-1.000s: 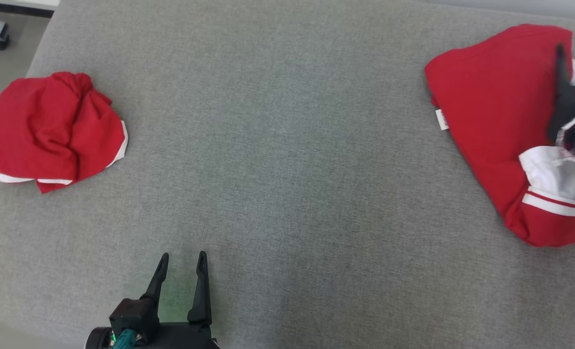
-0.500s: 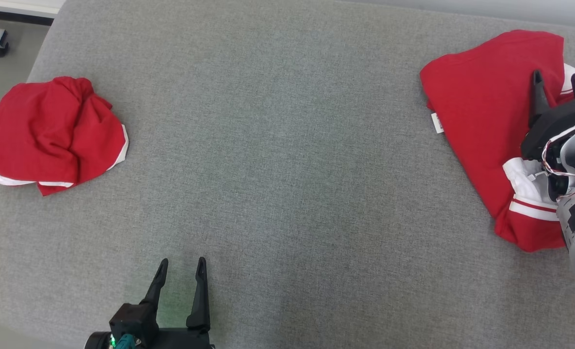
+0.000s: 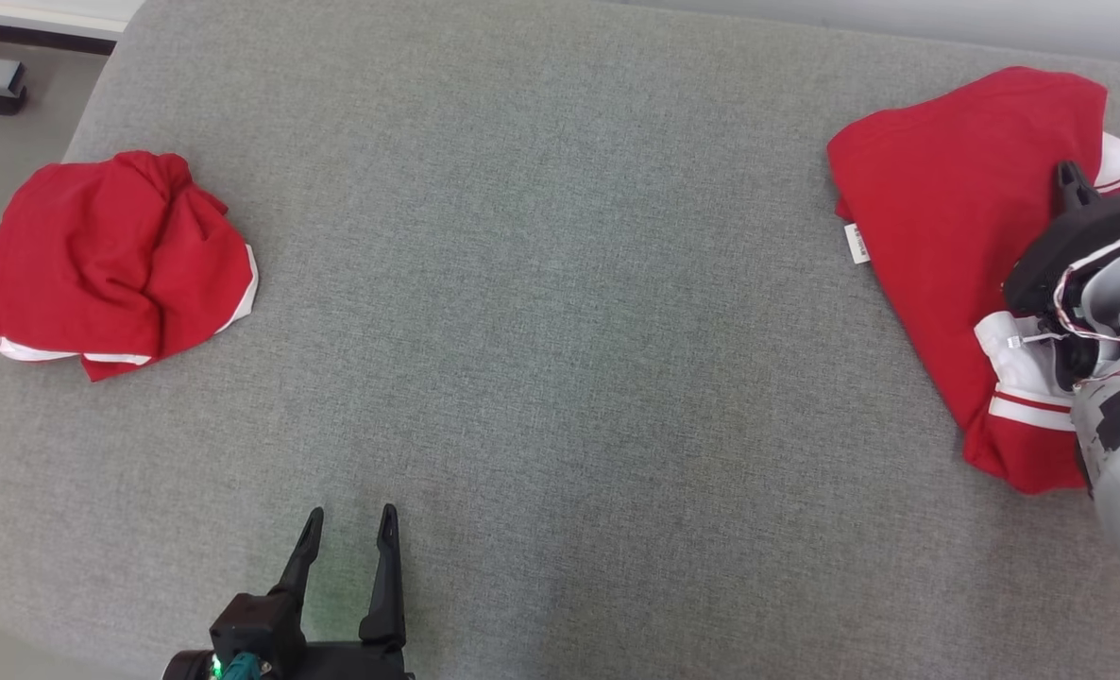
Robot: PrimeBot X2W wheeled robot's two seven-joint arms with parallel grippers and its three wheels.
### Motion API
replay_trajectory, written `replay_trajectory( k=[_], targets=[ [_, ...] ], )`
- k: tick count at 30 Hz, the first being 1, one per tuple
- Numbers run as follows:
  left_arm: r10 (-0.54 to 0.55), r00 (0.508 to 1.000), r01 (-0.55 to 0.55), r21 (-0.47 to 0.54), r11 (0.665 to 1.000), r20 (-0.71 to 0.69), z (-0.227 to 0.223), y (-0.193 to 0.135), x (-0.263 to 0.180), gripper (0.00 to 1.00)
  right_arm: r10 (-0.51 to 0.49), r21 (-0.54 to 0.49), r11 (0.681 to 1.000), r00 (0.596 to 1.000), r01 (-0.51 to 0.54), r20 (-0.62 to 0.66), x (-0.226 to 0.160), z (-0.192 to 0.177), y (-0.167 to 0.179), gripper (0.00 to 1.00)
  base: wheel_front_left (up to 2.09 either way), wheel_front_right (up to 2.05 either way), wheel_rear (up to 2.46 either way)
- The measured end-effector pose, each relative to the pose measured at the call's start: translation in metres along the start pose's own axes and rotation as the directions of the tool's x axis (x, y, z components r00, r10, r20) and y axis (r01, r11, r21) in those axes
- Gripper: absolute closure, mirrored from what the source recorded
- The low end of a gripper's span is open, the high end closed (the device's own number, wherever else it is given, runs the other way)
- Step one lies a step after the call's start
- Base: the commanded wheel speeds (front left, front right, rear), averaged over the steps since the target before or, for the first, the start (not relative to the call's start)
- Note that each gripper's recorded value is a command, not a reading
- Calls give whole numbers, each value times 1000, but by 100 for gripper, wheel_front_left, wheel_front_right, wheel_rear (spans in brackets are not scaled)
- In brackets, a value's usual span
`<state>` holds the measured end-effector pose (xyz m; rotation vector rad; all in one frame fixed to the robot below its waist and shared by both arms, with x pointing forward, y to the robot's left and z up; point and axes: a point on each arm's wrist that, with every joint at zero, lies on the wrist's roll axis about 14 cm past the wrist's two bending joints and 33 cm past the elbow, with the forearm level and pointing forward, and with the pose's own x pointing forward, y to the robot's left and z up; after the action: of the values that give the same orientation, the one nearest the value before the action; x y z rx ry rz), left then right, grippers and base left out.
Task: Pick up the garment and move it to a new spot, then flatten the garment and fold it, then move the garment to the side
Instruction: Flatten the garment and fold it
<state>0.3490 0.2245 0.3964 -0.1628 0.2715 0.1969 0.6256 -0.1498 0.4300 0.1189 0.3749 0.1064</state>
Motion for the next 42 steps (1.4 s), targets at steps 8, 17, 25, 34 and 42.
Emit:
replay_trajectory(
  k=[8, 17, 25, 34, 42],
  targets=[
    [-3, 1000, 3, -7, 1000, 11, 3, -1, -1, 0, 173, -75, 984, 976, -164, 130, -3, 34, 76, 100, 0, 0, 0],
    [-27, 999, 28, -25, 999, 43, 12, -9, -9, 0, 550, -172, 831, 828, -529, 108, -68, 23, 221, 100, 0, 0, 0],
    [-43, 997, 46, -41, 998, 69, 16, -12, -23, 0, 740, -118, 652, 663, -749, -113, -161, -56, 259, 0, 0, 0, 0],
    [-69, 993, 72, -25, 997, 97, 22, -17, -30, 0, 623, -38, 782, 779, -622, 64, -173, -42, 188, 0, 0, 0, 0],
    [-119, 984, 121, -9, 993, 131, 33, -31, -24, 0, 339, -63, 941, 912, -334, 230, -174, -21, 80, 0, 0, 0, 0]
  ],
)
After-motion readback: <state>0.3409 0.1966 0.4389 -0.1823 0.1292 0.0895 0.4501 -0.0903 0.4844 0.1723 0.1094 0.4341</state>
